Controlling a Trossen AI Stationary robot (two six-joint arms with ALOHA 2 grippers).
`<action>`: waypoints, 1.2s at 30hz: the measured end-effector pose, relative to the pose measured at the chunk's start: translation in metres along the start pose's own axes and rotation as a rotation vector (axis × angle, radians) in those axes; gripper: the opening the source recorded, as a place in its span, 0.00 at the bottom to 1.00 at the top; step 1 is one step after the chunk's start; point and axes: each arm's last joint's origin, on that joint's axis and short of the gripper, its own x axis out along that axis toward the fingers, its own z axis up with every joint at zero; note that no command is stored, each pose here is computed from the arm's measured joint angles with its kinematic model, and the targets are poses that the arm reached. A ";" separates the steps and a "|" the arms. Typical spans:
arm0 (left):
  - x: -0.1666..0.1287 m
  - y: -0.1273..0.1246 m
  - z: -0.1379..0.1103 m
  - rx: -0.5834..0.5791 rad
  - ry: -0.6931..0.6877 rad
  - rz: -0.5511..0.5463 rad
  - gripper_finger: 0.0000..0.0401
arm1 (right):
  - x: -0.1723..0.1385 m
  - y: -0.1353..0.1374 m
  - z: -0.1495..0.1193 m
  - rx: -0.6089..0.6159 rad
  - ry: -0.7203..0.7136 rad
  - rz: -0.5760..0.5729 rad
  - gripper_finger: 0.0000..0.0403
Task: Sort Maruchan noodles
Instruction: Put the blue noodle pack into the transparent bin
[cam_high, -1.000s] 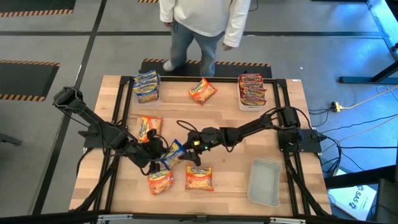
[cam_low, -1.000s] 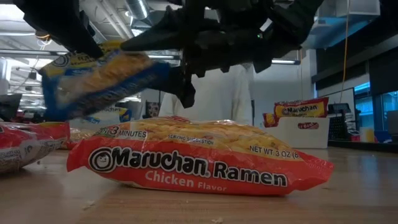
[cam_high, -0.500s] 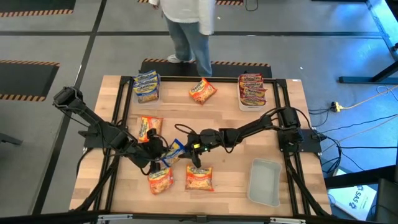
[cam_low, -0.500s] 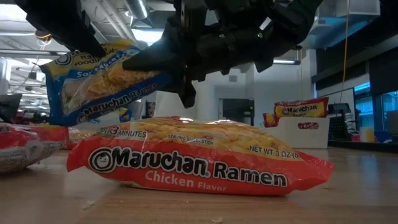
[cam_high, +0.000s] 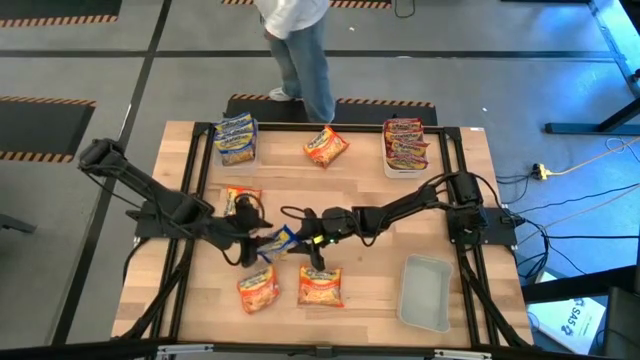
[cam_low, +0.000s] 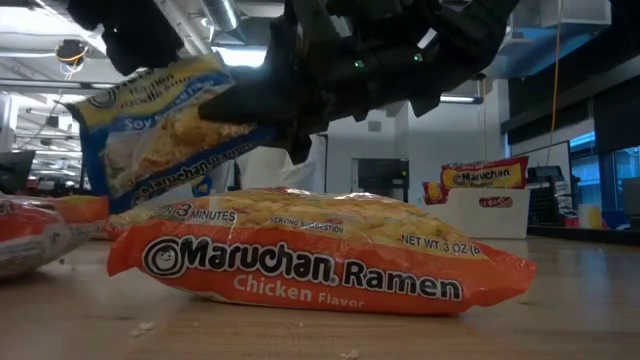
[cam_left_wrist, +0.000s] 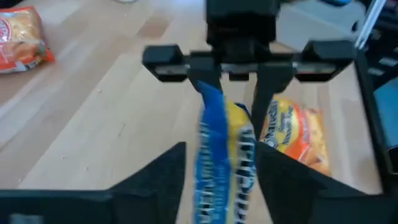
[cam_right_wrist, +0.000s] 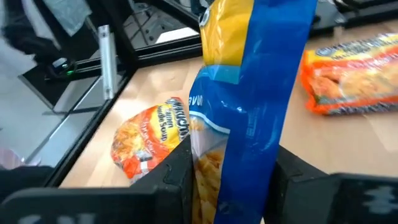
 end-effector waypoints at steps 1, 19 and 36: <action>-0.003 0.002 0.002 -0.007 -0.006 -0.006 0.49 | 0.000 0.000 0.000 -0.012 -0.003 0.009 0.25; 0.017 0.009 -0.004 -0.043 0.216 -0.109 0.65 | 0.003 0.006 0.020 -0.142 -0.088 0.061 0.25; 0.023 0.013 -0.002 -0.053 0.278 -0.172 0.37 | 0.004 0.006 0.022 -0.146 -0.089 0.054 0.29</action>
